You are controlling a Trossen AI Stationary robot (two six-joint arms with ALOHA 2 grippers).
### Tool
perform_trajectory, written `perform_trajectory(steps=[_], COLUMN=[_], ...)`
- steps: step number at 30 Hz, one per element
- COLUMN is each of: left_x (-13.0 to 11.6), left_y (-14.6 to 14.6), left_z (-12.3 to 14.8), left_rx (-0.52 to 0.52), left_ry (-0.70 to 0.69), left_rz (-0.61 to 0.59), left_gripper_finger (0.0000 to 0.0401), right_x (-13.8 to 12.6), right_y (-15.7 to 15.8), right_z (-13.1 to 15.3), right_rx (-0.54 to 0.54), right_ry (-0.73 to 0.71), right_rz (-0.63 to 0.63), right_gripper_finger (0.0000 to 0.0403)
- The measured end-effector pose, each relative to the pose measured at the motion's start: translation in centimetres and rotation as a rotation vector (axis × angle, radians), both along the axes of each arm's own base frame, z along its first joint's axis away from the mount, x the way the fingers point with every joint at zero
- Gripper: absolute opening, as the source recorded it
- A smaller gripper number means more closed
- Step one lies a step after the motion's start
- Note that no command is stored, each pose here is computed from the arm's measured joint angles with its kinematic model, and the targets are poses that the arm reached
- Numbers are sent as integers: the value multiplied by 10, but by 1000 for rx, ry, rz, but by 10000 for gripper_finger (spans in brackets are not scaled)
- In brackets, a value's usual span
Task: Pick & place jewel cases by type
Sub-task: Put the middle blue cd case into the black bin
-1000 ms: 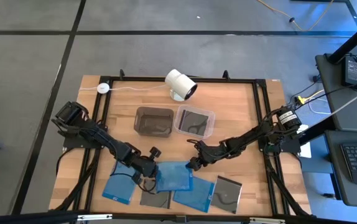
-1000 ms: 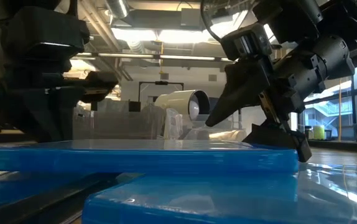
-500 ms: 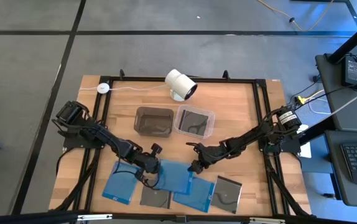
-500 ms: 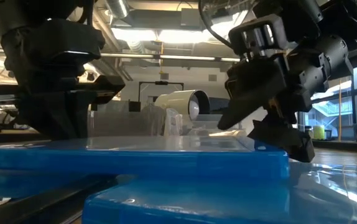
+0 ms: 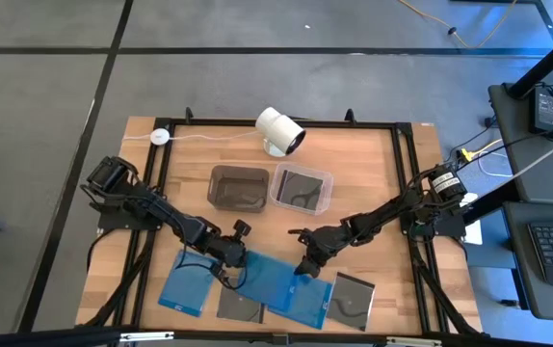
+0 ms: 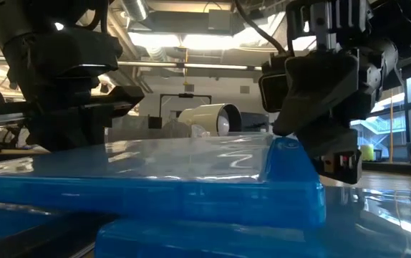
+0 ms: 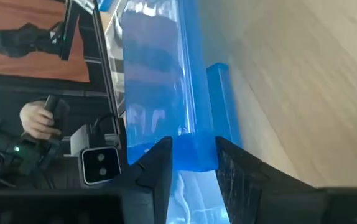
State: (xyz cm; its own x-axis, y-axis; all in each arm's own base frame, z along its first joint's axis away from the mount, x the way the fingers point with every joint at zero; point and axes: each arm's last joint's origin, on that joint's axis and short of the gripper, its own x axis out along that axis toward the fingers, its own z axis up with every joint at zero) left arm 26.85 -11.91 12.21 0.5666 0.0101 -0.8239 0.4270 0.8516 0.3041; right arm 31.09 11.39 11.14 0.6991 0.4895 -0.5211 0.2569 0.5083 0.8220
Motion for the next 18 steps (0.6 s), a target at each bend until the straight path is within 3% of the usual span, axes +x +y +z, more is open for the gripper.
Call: perform_trajectory(steps=[13,18], left_x=[-1,-12], left_y=[0,3], left_z=[1,9], left_rx=[-15,-43], left_ry=[12,104], left_rz=[-11,-47], left_gripper_finger=[14,9], right_x=[2,2], right_y=[1,1], right_z=[4,5], right_rx=[-38,-34], right_ry=[-78,-87], right_rz=[56,66], right_gripper_finger=[63,61])
